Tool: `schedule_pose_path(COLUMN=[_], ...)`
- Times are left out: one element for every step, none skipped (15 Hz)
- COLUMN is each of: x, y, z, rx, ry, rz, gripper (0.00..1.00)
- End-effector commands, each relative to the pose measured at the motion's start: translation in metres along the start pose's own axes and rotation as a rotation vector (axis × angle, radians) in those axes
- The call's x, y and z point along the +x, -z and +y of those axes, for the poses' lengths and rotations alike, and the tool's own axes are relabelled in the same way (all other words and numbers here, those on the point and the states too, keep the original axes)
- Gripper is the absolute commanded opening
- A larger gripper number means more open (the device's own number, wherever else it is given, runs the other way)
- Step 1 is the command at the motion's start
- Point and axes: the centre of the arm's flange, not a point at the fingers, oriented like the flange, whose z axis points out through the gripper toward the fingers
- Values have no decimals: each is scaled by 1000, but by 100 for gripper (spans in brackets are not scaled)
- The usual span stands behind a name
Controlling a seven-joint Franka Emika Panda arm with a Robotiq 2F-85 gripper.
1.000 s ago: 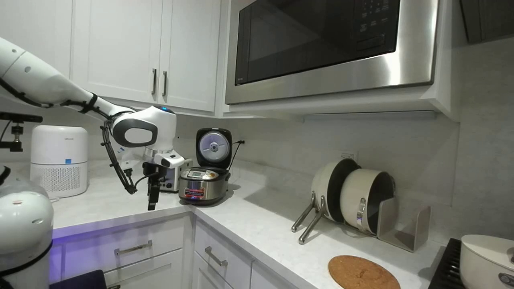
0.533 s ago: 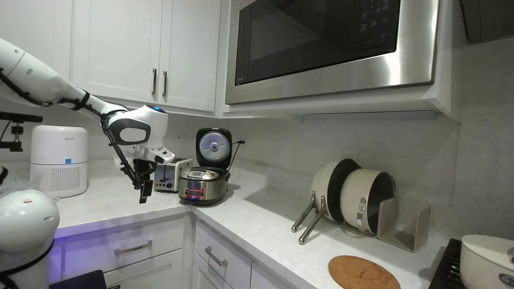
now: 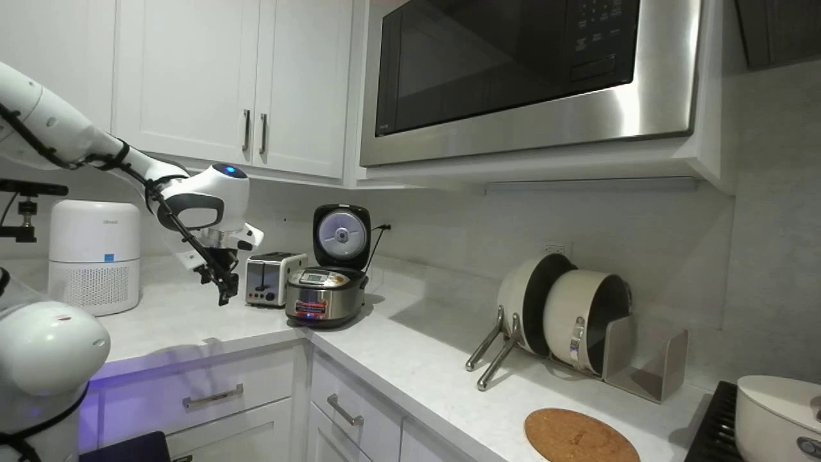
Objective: Turn the switch up on the toaster
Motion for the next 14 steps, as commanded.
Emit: schedule_pose_path(x=[-33,-35,-37,-40,-42,-46,-49,-52,-55,-59,-62,-68,-72,-77], y=[-34,-39,-45,-51,-57,-65,-72,-81,-89,-97,-104,-111,-118,-125], z=[-13,-21,-28,-36,-43,-50,-56,-61,-66,-71,-75,-79,-81,-83], rx=[86,104,118,134,149,160,168,175,180,185,190,194,197,200], ry=[103,137,167,199,230,264,294,327,355,384,407,432,458,483], rz=[78,94,111,128,148,168,190,218,242,261,277,294,315,342], gripper=[100,100,100,100,100,100,100,100,100,100,100,100,100,100])
